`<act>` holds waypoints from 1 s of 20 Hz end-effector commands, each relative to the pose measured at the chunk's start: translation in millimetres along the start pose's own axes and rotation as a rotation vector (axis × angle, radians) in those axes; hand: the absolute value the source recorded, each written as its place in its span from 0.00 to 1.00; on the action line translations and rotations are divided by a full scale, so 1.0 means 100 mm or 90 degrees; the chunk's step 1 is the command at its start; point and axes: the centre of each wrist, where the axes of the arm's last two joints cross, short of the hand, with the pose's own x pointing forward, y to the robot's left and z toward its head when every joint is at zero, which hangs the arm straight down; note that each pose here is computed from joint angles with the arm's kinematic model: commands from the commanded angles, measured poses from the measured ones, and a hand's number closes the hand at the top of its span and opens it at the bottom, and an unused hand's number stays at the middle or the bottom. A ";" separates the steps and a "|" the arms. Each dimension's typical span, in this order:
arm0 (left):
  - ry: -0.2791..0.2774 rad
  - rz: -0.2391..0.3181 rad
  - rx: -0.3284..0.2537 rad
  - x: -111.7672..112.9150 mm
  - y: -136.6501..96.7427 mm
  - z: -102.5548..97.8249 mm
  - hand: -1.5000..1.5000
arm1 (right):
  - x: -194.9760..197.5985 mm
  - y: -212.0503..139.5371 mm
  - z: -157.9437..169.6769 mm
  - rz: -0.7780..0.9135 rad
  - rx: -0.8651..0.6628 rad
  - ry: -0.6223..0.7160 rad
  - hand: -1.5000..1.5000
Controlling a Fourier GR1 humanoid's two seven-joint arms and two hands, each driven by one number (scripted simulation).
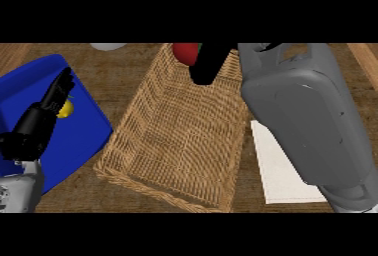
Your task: Pick the tomato from the placemat and place it in the basket
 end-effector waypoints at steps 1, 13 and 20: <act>-0.001 0.004 -0.006 0.06 -0.07 0.02 0.50 | -0.06 -0.14 -0.06 0.088 0.053 0.057 1.00; 0.001 -0.006 -0.006 0.03 -0.05 0.01 0.50 | 0.04 -0.17 0.02 -0.165 0.023 0.007 0.00; -0.002 0.002 0.010 0.03 0.05 -0.04 0.50 | -0.38 -0.35 0.07 -0.389 -0.162 0.075 0.00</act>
